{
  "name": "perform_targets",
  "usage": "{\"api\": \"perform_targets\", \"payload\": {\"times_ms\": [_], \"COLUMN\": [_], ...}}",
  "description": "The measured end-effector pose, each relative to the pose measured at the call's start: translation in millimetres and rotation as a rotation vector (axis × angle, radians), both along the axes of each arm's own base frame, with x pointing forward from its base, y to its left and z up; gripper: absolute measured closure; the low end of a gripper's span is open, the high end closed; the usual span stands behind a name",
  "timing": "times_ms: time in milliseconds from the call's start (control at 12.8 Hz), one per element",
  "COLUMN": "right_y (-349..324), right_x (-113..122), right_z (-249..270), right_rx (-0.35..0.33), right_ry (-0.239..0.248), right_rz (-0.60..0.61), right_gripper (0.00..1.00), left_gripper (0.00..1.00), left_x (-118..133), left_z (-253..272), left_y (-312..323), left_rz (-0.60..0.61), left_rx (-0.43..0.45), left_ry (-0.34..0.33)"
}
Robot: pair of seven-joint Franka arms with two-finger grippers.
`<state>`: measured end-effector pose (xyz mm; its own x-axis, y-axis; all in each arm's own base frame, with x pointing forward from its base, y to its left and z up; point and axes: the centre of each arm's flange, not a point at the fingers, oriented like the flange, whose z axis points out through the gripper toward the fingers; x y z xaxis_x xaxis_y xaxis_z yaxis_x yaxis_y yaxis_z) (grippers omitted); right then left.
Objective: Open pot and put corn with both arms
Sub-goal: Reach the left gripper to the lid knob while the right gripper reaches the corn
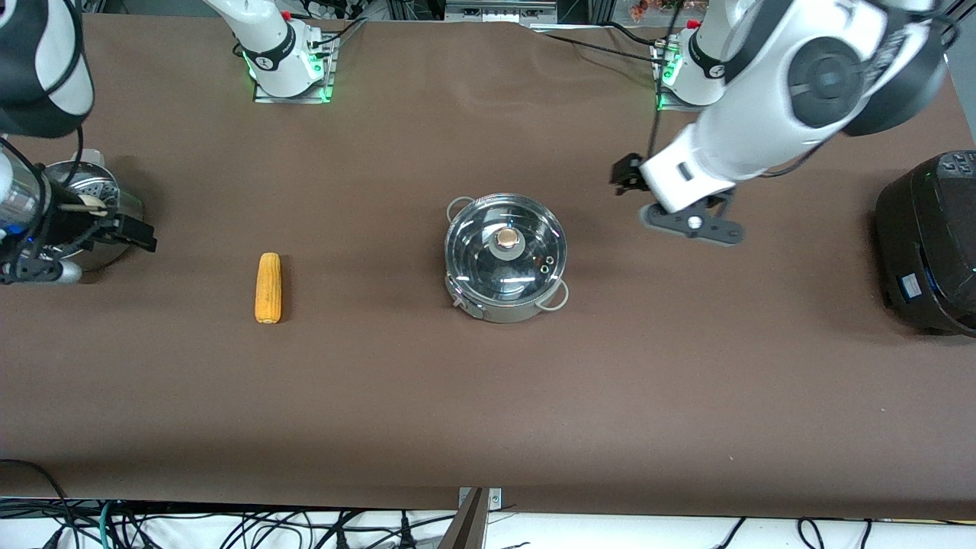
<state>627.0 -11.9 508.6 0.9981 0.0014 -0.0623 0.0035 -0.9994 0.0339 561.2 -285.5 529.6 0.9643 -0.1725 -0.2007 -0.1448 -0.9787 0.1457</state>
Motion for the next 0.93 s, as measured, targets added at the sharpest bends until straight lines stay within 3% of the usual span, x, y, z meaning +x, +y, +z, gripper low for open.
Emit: {"api": "perform_targets", "payload": {"times_ms": [156, 389, 778, 934], "right_y": [0.7, 0.5, 12.7, 23.5], "right_x": [10.4, 20.1, 40.3, 41.5], "right_z": [-16.3, -36.8, -121.7, -157.7], "right_rx": [0.006, 0.015, 0.025, 0.038], "right_ry": [-0.014, -0.024, -0.078, -0.094], "right_rz": [-0.001, -0.006, 0.009, 0.019], "right_gripper": [0.00, 0.00, 0.00, 0.00], "left_gripper": [0.00, 0.00, 0.00, 0.00], "left_x": [-4.1, -15.8, -31.2, -28.4], "left_z": [-18.5, -46.3, -103.6, -124.9], "left_y": [-45.7, -102.6, -168.3, -170.2], "left_rz": [0.019, 0.063, 0.105, 0.105], "left_rx": [0.017, 0.060, 0.082, 0.106], "left_ry": [0.009, -0.029, -0.074, -0.061]}}
